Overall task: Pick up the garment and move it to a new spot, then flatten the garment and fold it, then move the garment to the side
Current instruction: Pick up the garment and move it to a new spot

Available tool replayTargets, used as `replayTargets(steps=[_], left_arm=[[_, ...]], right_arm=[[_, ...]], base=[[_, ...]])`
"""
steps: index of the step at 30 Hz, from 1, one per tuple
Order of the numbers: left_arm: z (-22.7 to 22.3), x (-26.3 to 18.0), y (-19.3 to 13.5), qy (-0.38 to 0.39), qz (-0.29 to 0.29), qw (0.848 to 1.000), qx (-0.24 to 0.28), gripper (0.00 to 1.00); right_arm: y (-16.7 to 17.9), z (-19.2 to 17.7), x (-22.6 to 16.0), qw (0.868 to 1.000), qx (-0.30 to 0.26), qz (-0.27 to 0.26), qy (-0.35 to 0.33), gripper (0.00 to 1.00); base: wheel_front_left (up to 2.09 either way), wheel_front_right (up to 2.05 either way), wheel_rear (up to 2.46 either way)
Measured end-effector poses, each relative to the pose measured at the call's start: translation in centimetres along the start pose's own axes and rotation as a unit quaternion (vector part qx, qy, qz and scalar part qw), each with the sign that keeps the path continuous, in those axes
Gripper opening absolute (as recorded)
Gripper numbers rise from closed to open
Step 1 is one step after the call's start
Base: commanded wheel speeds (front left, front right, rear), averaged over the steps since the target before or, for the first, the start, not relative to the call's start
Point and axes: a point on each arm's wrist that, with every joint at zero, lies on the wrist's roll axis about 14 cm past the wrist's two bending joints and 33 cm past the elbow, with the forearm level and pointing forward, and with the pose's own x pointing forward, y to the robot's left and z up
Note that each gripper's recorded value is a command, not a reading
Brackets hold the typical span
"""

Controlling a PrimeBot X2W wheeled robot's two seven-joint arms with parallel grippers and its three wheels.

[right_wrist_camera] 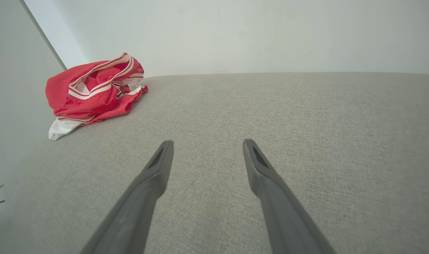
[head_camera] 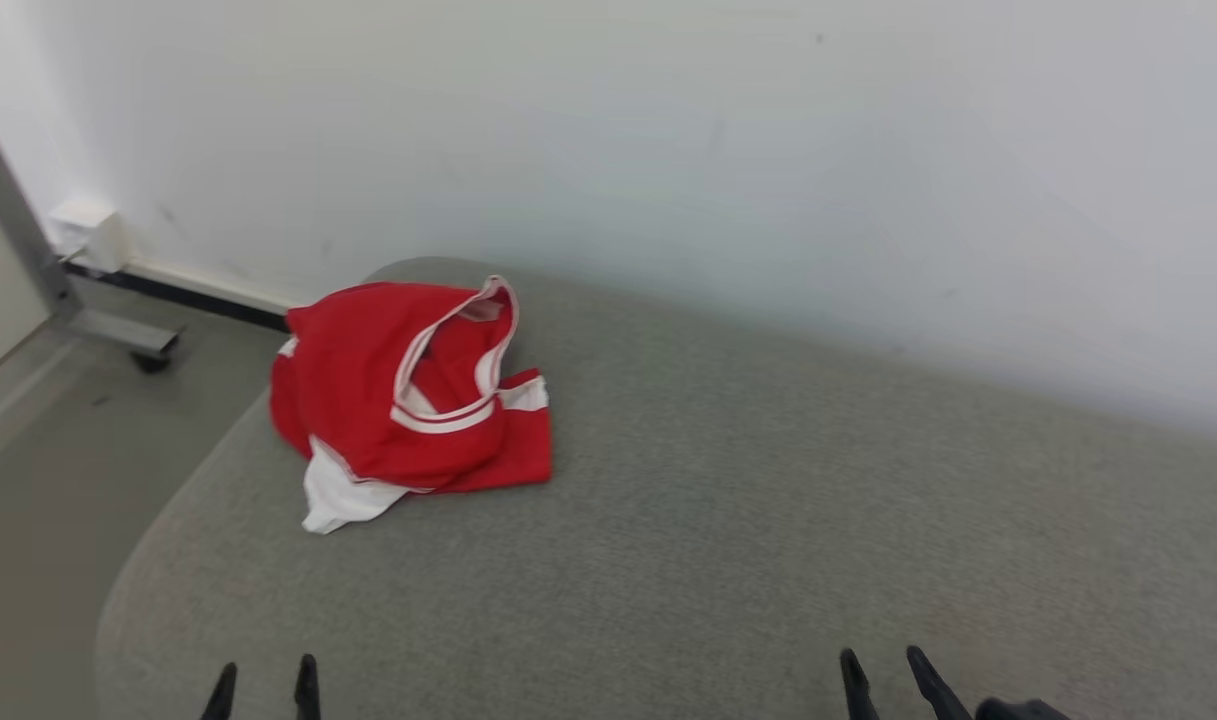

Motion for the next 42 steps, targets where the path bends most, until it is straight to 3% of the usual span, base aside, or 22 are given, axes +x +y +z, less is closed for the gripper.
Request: replayTargets(steps=[8,19,32,42], left_arm=[[1.1,-2.8,5.3,-0.017,0.104,0.994,-0.001,1.00],[0.9,-5.0,8.1,-0.009,0.169,0.986,0.003,1.00],[0.8,-5.1,8.0,-0.010,0.168,0.986,-0.002,1.00],[-0.6,-3.3,5.9,0.015,0.127,0.992,-0.012,1.00]], right_arm=[[5.8,0.0,3.9,0.995,-0.015,0.100,0.010,1.00],[8.5,-1.2,5.8,0.989,-0.015,0.147,0.032,1.00],[8.1,-0.9,5.7,0.990,-0.017,0.140,0.029,1.00],[7.2,-1.2,5.2,0.992,-0.012,0.126,0.031,1.00]], base=[[0.00,0.00,0.00],[0.00,0.00,0.00],[0.00,0.00,0.00],[0.00,0.00,0.00]])
